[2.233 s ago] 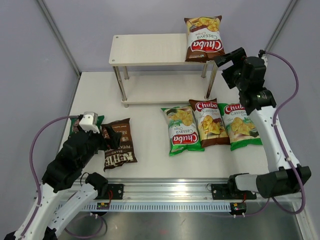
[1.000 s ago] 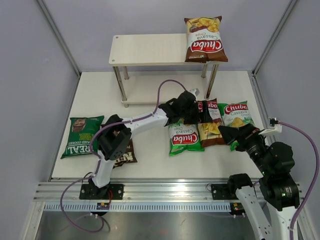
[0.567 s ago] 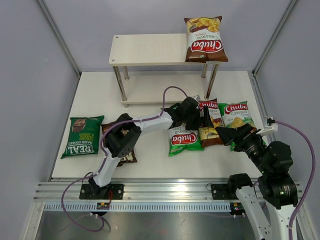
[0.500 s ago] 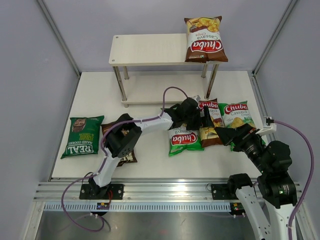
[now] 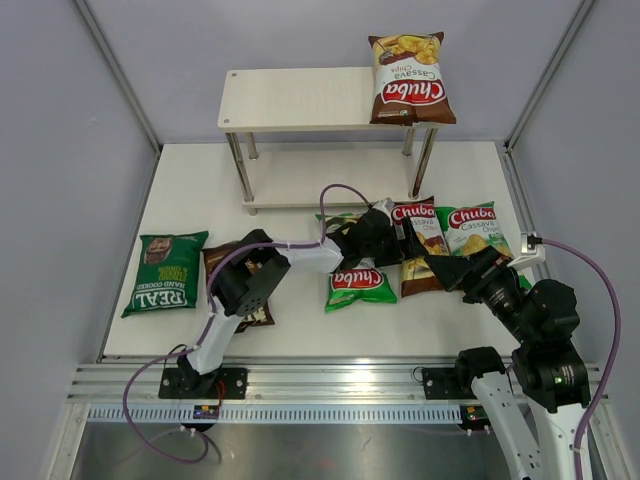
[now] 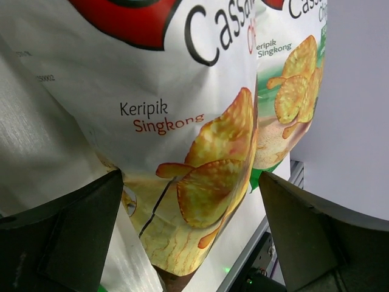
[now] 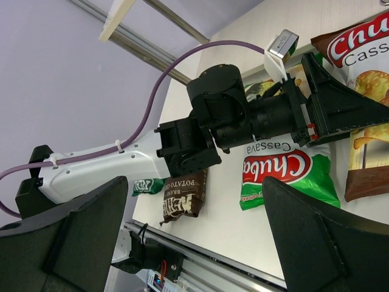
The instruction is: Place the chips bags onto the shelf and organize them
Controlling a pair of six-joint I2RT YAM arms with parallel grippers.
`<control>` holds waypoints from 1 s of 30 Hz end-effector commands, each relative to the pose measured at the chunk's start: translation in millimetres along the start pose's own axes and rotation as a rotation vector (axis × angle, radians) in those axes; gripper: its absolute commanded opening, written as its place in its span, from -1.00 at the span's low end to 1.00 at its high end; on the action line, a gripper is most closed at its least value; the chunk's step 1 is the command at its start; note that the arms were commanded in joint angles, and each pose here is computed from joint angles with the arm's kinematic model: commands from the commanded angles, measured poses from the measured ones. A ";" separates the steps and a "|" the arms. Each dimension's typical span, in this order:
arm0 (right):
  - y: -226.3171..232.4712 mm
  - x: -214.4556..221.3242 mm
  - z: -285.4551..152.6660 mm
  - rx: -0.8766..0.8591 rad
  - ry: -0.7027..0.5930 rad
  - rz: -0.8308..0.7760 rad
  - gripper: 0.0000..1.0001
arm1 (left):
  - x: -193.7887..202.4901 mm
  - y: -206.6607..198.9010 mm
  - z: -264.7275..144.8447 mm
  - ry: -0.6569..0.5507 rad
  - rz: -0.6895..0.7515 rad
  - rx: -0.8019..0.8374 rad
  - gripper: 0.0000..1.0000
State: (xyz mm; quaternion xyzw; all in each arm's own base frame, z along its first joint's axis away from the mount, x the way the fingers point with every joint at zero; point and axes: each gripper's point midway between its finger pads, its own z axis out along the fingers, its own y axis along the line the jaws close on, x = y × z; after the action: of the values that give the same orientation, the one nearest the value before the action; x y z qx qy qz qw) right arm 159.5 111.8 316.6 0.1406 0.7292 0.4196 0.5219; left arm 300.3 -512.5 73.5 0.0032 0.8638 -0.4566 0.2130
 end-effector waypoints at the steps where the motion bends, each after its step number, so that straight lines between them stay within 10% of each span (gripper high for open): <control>1: 15.0 -5.9 -2.1 -0.063 -0.017 -0.007 0.99 | 5.1 21.4 6.7 -0.046 -0.009 -0.084 0.93; 12: 13.8 -5.4 -3.8 -0.060 -0.023 -0.011 0.99 | 6.0 19.2 -9.6 -0.120 0.028 -0.073 -0.33; 19: 3.9 -5.4 -0.6 -0.027 -0.035 -0.022 0.99 | -8.6 -25.5 -55.1 -0.240 0.228 0.040 -0.80; 30: 12.5 -17.2 -12.3 -0.012 -0.045 -0.176 0.99 | 4.4 -96.8 -152.4 -0.292 0.660 0.330 -0.84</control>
State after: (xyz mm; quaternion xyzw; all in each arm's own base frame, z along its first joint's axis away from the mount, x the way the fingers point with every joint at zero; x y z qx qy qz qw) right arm 160.0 106.7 312.9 0.1263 0.7343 0.3959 0.5368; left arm 233.5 -442.7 138.3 0.1708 0.7985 -0.4362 0.3781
